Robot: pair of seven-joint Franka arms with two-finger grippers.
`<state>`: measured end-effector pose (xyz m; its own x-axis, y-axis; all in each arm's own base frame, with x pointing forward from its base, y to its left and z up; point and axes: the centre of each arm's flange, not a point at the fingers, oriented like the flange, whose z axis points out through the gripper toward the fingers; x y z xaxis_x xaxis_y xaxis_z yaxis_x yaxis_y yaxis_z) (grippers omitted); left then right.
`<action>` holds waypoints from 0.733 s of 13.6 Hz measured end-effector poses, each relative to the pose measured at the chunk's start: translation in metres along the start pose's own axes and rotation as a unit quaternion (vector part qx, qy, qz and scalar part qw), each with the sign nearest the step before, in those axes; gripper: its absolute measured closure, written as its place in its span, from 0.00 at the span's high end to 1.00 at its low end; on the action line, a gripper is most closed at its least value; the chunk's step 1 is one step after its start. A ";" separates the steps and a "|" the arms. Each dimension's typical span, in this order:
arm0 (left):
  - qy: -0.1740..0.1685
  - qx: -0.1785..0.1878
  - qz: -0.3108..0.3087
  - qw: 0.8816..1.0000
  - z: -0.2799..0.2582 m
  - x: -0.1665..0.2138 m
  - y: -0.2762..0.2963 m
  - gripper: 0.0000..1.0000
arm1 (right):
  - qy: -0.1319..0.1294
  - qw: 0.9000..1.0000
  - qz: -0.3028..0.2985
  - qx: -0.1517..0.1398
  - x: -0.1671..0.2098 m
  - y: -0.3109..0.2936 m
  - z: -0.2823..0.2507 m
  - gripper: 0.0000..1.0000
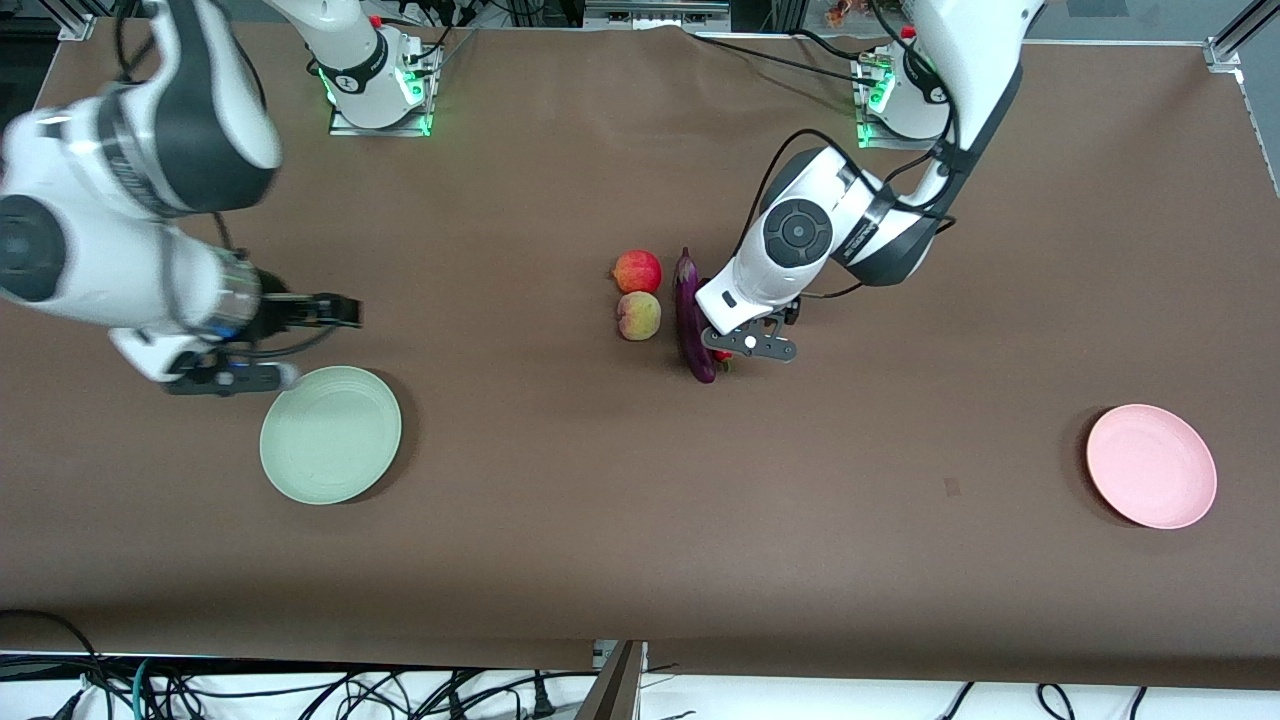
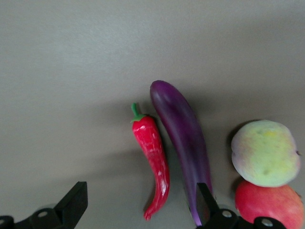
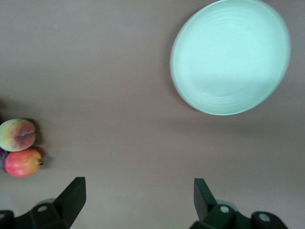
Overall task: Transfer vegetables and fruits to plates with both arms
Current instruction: 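Move the left gripper to the red chili while the right gripper approaches the apple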
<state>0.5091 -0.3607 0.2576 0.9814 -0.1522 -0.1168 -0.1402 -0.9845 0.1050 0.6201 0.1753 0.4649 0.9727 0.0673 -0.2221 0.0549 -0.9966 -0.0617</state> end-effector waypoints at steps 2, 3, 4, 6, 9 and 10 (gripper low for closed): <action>0.004 -0.005 -0.022 1.000 0.024 -0.008 -0.005 0.99 | -0.005 1.000 -0.005 -0.006 -0.002 -0.042 0.018 1.00; 0.003 -0.006 -0.039 0.999 0.031 -0.011 -0.005 0.96 | -0.007 1.000 -0.005 -0.005 -0.001 -0.056 0.027 1.00; 0.004 -0.008 -0.051 0.999 0.037 -0.012 -0.003 0.88 | -0.012 1.000 -0.008 0.000 -0.001 -0.068 0.035 1.00; 0.011 -0.017 -0.063 0.998 0.049 -0.011 -0.002 0.79 | -0.021 1.000 -0.014 0.014 0.002 -0.085 0.051 1.00; 0.014 -0.026 -0.070 0.997 0.069 -0.009 -0.004 0.68 | -0.029 0.999 -0.020 0.016 0.003 -0.097 0.065 1.00; 0.012 -0.025 -0.071 0.997 0.072 -0.009 -0.005 0.67 | -0.031 0.999 -0.023 0.015 0.002 -0.101 0.068 1.00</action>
<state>0.4916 -0.3609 0.1870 0.9938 -0.0088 -0.1107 0.0067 -0.9903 0.1390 0.6013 0.2792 0.4042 0.9535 0.1169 -0.2777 0.0916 -0.9905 -0.1025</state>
